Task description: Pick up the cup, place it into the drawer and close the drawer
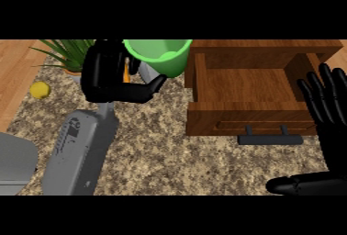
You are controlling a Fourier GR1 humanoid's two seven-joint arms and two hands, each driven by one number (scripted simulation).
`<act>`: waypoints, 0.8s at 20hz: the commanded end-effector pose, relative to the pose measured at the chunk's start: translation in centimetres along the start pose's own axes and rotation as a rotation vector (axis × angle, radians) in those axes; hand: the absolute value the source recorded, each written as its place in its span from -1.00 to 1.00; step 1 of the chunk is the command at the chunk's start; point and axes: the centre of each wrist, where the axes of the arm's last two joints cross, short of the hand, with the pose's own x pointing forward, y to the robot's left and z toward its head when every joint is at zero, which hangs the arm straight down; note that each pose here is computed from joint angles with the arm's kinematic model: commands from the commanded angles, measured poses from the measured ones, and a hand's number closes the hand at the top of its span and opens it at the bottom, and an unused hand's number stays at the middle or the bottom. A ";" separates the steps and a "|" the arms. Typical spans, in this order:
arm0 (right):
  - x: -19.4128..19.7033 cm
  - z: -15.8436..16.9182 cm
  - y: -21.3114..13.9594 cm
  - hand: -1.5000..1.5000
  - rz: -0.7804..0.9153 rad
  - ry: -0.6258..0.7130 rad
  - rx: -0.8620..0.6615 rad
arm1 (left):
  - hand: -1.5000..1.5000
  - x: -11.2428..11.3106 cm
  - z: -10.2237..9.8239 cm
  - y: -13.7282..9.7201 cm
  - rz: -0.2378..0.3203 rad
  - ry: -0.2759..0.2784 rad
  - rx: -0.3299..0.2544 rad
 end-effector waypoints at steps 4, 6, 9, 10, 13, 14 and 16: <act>-0.6 0.6 0.1 -1.00 0.000 -0.004 -0.022 | 1.00 -0.3 -3.2 -2.0 -0.046 0.014 -0.023; -0.2 0.0 -0.4 -1.00 -0.007 0.006 0.007 | 1.00 0.9 -6.0 -4.8 -0.045 0.034 -0.029; -0.7 0.1 0.0 -1.00 -0.002 0.001 0.009 | 1.00 -0.4 -5.4 -6.2 -0.066 0.072 -0.056; -0.8 1.1 -0.6 -1.00 0.011 0.013 -0.020 | 1.00 1.1 -6.9 -5.7 -0.074 0.074 -0.044; -1.7 -0.3 -0.9 -1.00 -0.006 0.013 -0.018 | 1.00 -0.5 -7.7 -7.8 -0.129 0.065 -0.053; -0.7 -1.0 -0.4 -1.00 -0.004 0.006 -0.012 | 1.00 -0.8 -8.4 -8.5 -0.139 0.080 -0.059; -1.2 -0.6 1.0 -1.00 -0.027 -0.002 0.014 | 1.00 -2.3 -7.8 -8.0 -0.119 0.102 -0.041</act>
